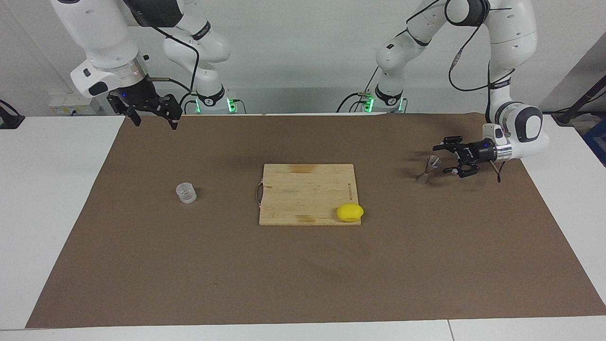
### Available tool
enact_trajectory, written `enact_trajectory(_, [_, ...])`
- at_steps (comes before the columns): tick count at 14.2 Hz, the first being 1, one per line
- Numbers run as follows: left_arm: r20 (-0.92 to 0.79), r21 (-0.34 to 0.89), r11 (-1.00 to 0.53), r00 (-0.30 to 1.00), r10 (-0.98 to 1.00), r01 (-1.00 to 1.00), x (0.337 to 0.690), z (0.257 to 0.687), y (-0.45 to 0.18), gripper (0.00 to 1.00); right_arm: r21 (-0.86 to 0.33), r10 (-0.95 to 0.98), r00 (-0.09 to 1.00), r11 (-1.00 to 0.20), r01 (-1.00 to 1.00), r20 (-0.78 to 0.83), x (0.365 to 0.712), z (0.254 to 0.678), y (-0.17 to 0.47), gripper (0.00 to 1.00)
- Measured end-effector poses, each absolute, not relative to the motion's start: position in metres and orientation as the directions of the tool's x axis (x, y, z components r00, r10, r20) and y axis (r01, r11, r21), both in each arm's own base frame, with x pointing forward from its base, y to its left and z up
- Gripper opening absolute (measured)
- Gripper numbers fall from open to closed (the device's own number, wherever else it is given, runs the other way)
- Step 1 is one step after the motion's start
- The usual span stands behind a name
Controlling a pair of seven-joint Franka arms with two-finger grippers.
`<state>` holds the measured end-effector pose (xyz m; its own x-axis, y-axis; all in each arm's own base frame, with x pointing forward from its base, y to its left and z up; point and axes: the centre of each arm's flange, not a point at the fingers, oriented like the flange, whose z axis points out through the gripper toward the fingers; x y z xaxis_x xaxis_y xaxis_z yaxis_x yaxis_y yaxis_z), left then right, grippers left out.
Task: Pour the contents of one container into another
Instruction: 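Lower the open left gripper around the metal cup, then close the left gripper on the metal cup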
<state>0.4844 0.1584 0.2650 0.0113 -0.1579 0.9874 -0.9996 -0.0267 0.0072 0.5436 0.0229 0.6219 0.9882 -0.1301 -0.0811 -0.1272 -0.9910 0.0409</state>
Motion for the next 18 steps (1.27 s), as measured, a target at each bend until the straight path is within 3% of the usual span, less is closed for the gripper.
enact_trajectory(9, [0.988,-0.01,-0.033,-0.005,-0.155,-0.999,0.4928,0.2653,0.1454,0.99,0.041,-0.13,0.988,-0.991,-0.127,-0.081,0.5436,0.6219,0.0229,1.0])
enact_trajectory(18, [0.986,-0.012,-0.044,-0.005,-0.169,-0.999,0.4938,0.264,0.1475,0.77,0.041,-0.13,0.988,-0.991,-0.127,-0.081,0.5436,0.6219,0.0229,1.0])
